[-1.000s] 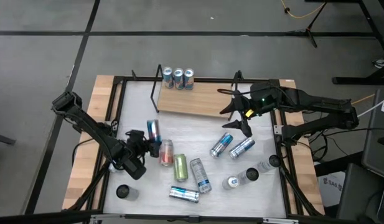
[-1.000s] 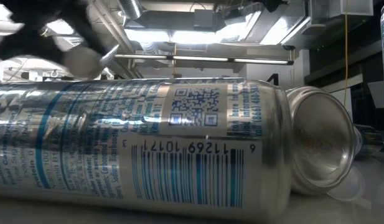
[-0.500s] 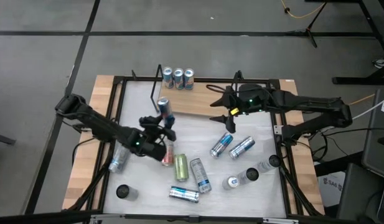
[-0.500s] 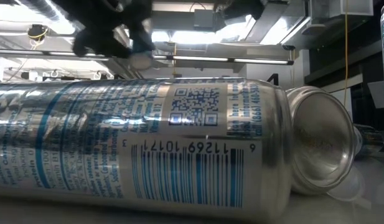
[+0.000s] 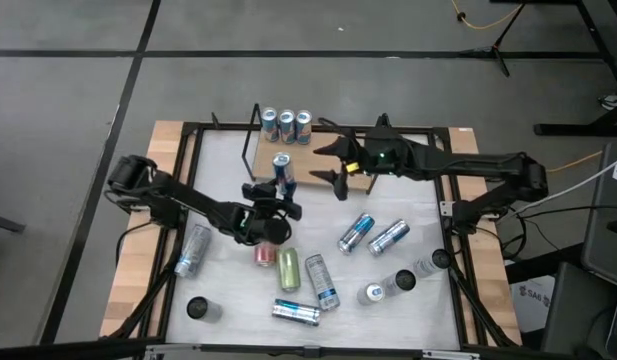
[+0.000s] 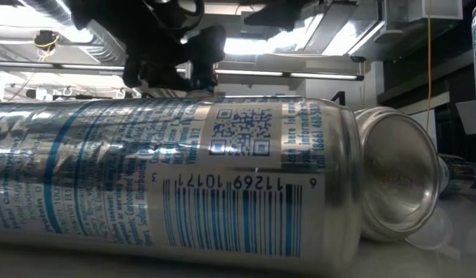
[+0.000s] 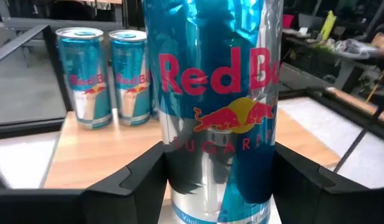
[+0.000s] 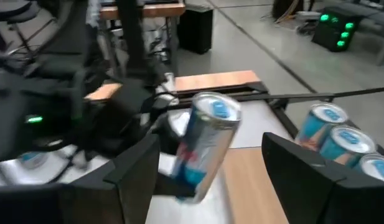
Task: Place canned beverage on shelf
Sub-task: Put the blue soda can on the shelf aligned with the other blue soda can
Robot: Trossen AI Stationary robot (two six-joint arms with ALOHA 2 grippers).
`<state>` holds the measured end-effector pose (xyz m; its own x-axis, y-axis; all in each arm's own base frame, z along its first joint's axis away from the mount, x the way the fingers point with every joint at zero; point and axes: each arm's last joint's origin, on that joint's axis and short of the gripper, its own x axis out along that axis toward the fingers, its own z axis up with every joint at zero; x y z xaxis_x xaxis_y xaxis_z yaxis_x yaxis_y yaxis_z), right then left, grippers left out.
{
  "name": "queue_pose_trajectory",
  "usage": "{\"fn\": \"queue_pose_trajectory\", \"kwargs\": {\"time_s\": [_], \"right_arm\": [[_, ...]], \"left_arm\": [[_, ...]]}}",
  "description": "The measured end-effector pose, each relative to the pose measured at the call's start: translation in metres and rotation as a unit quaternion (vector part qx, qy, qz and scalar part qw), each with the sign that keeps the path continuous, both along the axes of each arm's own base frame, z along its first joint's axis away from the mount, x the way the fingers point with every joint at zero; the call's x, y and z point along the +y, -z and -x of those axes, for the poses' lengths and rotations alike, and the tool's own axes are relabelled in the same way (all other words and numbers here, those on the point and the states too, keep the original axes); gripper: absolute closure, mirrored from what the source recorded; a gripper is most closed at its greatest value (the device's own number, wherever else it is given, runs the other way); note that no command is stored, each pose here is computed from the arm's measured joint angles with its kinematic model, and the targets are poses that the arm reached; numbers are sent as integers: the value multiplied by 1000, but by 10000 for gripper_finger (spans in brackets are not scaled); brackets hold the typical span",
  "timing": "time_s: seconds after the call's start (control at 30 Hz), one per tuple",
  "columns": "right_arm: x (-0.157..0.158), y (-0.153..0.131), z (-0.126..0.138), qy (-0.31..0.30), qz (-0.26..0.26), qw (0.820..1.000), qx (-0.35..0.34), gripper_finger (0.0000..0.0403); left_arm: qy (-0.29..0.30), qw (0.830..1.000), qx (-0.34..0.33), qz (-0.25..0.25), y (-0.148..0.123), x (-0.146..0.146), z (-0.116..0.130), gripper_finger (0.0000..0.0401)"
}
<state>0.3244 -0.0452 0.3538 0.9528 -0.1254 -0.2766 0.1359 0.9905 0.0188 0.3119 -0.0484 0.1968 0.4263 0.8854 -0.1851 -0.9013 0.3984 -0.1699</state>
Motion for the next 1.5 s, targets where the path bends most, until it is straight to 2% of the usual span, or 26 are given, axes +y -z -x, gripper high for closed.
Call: {"fn": "queue_pose_trajectory", "kwargs": {"time_s": [0.1,0.2,0.33,0.6,0.7,1.07,1.27,1.5], "right_arm": [[-8,3,-5,6,0,1000,-7,132],[-13,7,-6,-14,-10,1000,-2,132],[-12,6,-6,-38,-17,999,-5,132],[-12,6,-6,-42,-17,999,-8,132],[-12,5,-7,-42,-17,999,-10,132],[-11,4,-6,-50,-23,998,-12,132],[-9,4,-7,-88,-34,995,-17,132],[-6,4,-7,-65,-26,997,-17,132]], "left_arm": [[6,1000,-6,-6,-3,0,-4,180],[13,1000,-9,-20,-10,-2,-9,180],[33,999,-14,-39,-23,-5,-15,179],[55,996,-21,-68,-39,-6,-20,179],[77,994,-29,-69,-42,-6,-21,179],[100,990,-26,-92,-50,-5,-23,179],[131,986,-40,-98,-54,3,-27,179],[141,984,-52,-98,-56,11,-29,179]]}}
